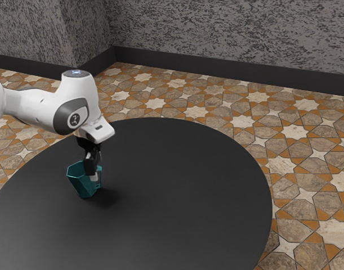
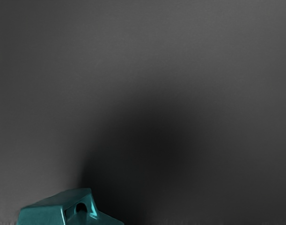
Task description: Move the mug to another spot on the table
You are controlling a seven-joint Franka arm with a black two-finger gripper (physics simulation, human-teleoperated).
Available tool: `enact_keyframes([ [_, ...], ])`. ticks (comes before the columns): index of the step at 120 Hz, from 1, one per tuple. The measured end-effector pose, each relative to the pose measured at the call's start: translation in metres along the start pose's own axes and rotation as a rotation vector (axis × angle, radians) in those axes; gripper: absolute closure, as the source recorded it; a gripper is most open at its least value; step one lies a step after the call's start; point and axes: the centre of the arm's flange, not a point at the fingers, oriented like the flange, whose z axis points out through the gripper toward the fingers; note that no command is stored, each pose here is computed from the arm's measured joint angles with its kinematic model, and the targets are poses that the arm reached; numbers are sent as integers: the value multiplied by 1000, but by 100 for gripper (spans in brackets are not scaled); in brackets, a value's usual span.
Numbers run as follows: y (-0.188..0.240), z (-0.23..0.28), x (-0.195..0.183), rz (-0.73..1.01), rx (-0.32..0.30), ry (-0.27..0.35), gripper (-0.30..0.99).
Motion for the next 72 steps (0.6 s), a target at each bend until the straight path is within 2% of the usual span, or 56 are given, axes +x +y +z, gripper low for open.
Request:
enact_keyframes([
  [72,-25,14,-2,-23,-11,-4,0],
])
